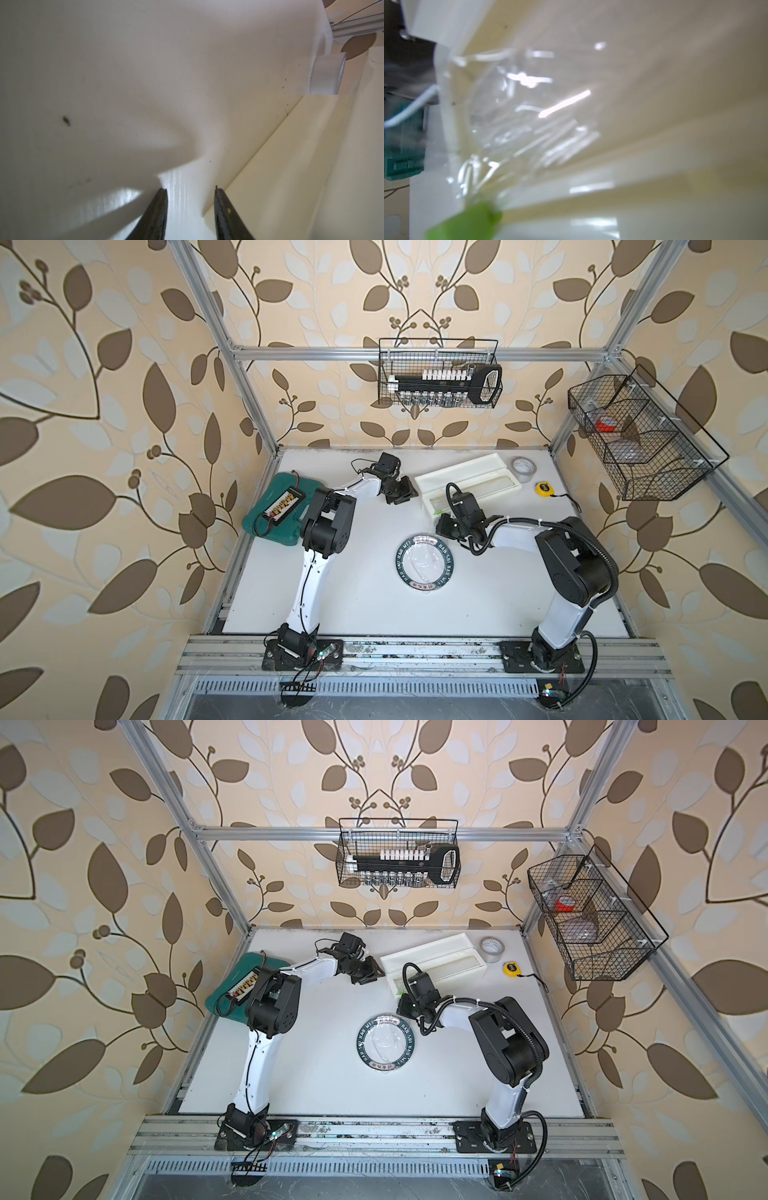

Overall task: Wrap the plate with plastic wrap
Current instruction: Tear off the plastic wrap from the plastic wrap cutting box, then cover the plate with plastic wrap.

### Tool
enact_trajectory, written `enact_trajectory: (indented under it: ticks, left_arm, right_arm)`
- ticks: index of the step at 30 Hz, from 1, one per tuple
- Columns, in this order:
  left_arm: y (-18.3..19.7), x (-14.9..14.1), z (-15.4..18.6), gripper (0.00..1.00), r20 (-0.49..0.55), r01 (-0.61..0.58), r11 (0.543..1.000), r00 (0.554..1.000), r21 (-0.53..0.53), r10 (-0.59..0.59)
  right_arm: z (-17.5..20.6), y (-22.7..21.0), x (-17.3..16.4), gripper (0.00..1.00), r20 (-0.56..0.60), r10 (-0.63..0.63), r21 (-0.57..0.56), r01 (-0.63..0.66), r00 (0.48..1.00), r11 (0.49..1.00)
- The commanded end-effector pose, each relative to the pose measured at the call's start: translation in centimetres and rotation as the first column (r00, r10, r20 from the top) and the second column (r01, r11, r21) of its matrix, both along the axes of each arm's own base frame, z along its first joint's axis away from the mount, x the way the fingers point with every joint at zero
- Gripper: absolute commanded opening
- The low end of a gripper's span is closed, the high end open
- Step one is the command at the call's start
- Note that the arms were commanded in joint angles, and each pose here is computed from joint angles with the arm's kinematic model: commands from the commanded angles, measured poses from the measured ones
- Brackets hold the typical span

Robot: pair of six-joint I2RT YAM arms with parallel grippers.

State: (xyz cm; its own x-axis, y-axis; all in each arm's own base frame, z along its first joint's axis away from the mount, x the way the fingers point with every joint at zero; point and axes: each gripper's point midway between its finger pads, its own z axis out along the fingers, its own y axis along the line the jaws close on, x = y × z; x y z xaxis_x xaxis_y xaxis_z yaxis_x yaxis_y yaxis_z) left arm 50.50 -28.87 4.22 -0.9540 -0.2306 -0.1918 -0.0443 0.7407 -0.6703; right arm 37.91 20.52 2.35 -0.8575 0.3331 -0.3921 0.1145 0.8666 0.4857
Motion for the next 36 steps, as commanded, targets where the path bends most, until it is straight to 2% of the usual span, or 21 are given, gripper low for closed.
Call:
enact_trajectory:
  ticks: [1,4,8,12,16,21,26,29,31,36]
  left_arm:
    - [0.8,0.6,0.0,0.39,0.001,0.005,1.0,1.0,0.023,-0.005]
    - [1.1,0.8,0.6,0.41,0.007,0.003,1.0,1.0,0.018,-0.004]
    - [1.8,0.6,3.2,0.49,0.052,0.006,1.0,0.999,0.009,-0.006]
    - [3.6,-0.2,7.0,0.55,0.097,-0.011,1.0,0.995,-0.016,0.013]
    - [5.9,-2.2,10.4,0.57,0.135,-0.036,0.999,0.99,-0.029,0.04]
    - [7.6,-5.9,12.2,0.58,0.151,-0.04,0.999,0.988,-0.025,0.043]
    - [7.7,-11.1,9.7,0.61,0.087,-0.012,0.999,0.996,-0.043,0.016]
    - [6.6,-14.2,7.9,0.62,0.058,0.015,0.999,0.998,-0.051,-0.012]
    - [5.5,-16.2,6.5,0.62,0.034,0.041,0.998,0.999,-0.05,-0.04]
    - [4.2,-18.9,3.7,0.61,-0.01,0.047,0.994,0.999,-0.097,-0.048]
  right_arm:
    - [-5.6,-3.4,-5.3,0.0,-0.252,-0.067,-0.063,0.053,0.966,0.997]
    - [-5.0,-3.1,-4.6,0.0,-0.229,-0.05,-0.068,0.035,0.972,0.997]
    - [-2.1,-2.1,-2.2,0.0,-0.145,0.0,-0.116,-0.017,0.989,0.993]
    - [1.8,-0.6,0.0,0.21,-0.066,0.068,-0.12,-0.075,0.996,0.99]
    - [5.4,-0.2,0.3,0.44,-0.01,0.11,-0.115,-0.11,0.994,0.987]
    - [7.6,-1.7,-1.6,0.55,-0.001,0.148,-0.136,-0.147,0.989,0.98]
    - [6.7,-4.4,-6.0,0.58,-0.081,0.148,-0.185,-0.161,0.986,0.969]
    - [5.4,-4.8,-10.0,0.58,-0.148,0.149,-0.119,-0.167,0.978,0.979]
    - [4.6,-4.2,-12.4,0.57,-0.181,0.154,-0.033,-0.162,0.971,0.986]
    - [2.8,-2.8,-14.7,0.56,-0.212,0.144,0.091,-0.127,0.967,0.988]
